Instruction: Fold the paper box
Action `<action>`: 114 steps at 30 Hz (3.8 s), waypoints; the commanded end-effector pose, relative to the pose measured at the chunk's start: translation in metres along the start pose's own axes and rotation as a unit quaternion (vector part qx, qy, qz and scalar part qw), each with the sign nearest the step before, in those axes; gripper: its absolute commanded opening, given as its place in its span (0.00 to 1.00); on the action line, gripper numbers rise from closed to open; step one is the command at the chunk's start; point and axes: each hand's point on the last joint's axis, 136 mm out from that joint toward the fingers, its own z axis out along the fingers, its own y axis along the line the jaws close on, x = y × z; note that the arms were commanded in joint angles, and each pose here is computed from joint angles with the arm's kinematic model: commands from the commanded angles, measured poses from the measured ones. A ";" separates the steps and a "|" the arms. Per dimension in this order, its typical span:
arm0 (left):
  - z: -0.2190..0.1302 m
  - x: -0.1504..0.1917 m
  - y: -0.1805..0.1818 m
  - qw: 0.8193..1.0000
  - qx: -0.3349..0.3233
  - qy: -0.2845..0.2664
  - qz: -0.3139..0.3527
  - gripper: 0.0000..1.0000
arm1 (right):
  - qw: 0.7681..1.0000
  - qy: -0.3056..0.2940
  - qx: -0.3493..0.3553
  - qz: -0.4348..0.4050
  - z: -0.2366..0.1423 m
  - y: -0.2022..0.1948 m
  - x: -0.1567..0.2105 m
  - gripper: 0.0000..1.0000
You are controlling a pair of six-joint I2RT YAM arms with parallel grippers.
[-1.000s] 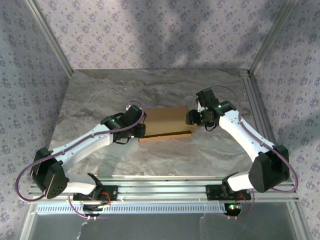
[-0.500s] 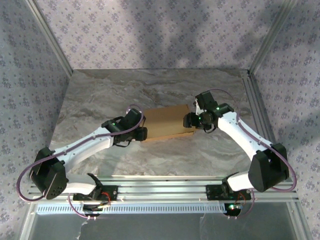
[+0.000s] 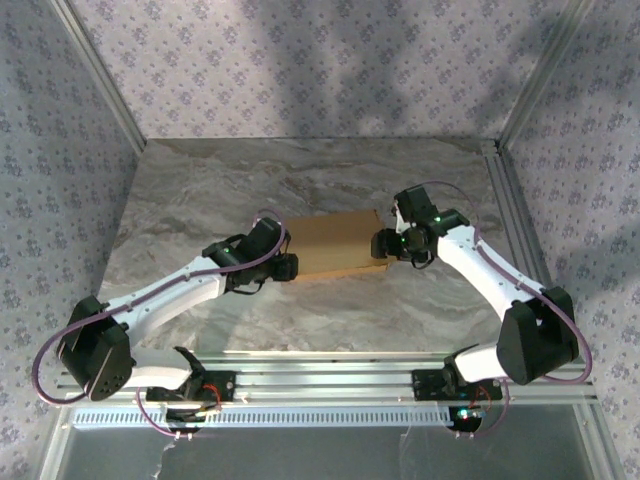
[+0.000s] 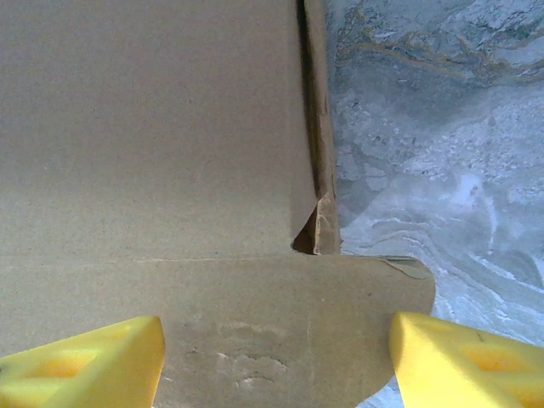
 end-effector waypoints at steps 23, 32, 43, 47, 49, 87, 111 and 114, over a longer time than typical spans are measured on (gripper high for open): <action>0.002 0.002 -0.011 0.999 0.028 -0.005 -0.020 0.46 | 0.997 0.022 -0.070 0.007 0.006 0.020 0.013 0.67; 0.007 0.009 -0.008 0.999 0.023 0.000 -0.026 0.44 | 0.999 0.032 -0.040 0.005 0.009 0.008 0.023 0.61; 0.013 0.017 -0.002 0.999 0.013 0.004 -0.030 0.42 | 0.999 0.046 0.009 -0.001 0.017 -0.007 0.032 0.57; 0.016 0.020 0.001 0.999 0.007 0.009 -0.030 0.41 | 0.999 0.049 0.009 0.000 0.021 -0.006 0.034 0.56; 0.017 0.022 0.002 0.999 0.006 0.010 -0.032 0.41 | 0.999 0.051 0.009 0.000 0.022 -0.005 0.034 0.55; 0.010 0.017 0.012 0.999 -0.021 -0.007 -0.027 0.47 | 0.998 0.049 0.035 -0.016 0.016 -0.012 0.022 0.63; 0.069 0.015 0.038 0.996 -0.074 0.028 -0.037 0.20 | 0.994 0.094 0.061 -0.011 0.077 -0.028 0.030 0.38; 0.068 0.014 0.037 0.996 -0.073 0.027 -0.035 0.20 | 0.993 0.096 0.063 -0.014 0.077 -0.027 0.033 0.37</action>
